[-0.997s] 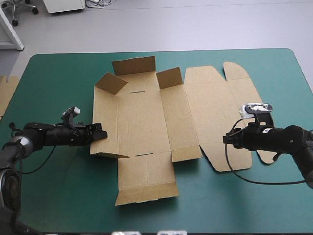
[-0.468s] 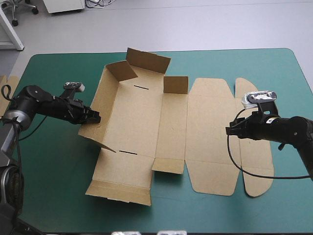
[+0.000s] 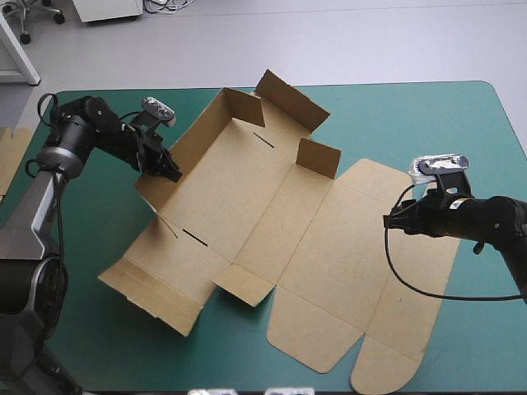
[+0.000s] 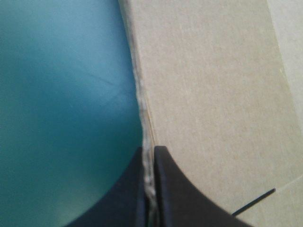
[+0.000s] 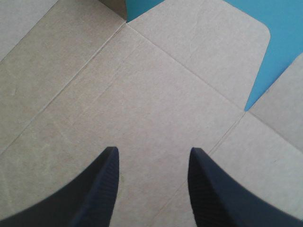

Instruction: Fold the box

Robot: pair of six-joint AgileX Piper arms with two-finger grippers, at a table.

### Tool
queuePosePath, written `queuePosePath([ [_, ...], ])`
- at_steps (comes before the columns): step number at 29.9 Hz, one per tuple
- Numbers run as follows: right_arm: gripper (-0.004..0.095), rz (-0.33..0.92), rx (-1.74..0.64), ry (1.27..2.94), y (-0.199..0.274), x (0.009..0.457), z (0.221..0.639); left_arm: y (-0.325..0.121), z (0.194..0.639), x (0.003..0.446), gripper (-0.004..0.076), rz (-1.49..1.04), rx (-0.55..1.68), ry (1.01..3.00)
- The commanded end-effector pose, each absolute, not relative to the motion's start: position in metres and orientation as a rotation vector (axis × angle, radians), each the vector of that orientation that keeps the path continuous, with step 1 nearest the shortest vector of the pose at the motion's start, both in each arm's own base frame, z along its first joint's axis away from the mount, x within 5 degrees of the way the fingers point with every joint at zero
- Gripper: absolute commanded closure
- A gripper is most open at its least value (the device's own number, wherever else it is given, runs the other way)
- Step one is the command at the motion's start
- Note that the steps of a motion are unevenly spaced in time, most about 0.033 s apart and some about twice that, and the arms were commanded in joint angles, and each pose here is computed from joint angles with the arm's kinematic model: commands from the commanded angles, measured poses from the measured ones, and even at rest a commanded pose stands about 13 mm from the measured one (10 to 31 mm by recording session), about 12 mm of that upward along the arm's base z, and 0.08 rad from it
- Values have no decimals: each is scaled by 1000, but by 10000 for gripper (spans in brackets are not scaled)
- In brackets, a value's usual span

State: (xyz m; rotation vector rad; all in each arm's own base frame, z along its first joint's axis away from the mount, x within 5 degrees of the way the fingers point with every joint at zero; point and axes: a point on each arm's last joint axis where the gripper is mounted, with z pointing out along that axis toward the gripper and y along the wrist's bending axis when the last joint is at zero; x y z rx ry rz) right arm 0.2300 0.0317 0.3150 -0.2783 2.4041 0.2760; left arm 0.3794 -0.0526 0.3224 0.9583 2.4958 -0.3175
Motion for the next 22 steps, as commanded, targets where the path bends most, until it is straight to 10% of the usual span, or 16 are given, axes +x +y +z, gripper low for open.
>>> queuePosePath([
  [1,471,268,-254,2333,30,232,330,-59,369,385,733,-182,1027,2328],
  [22,471,278,-251,2338,30,231,330,-136,395,396,733,244,1881,1626],
])
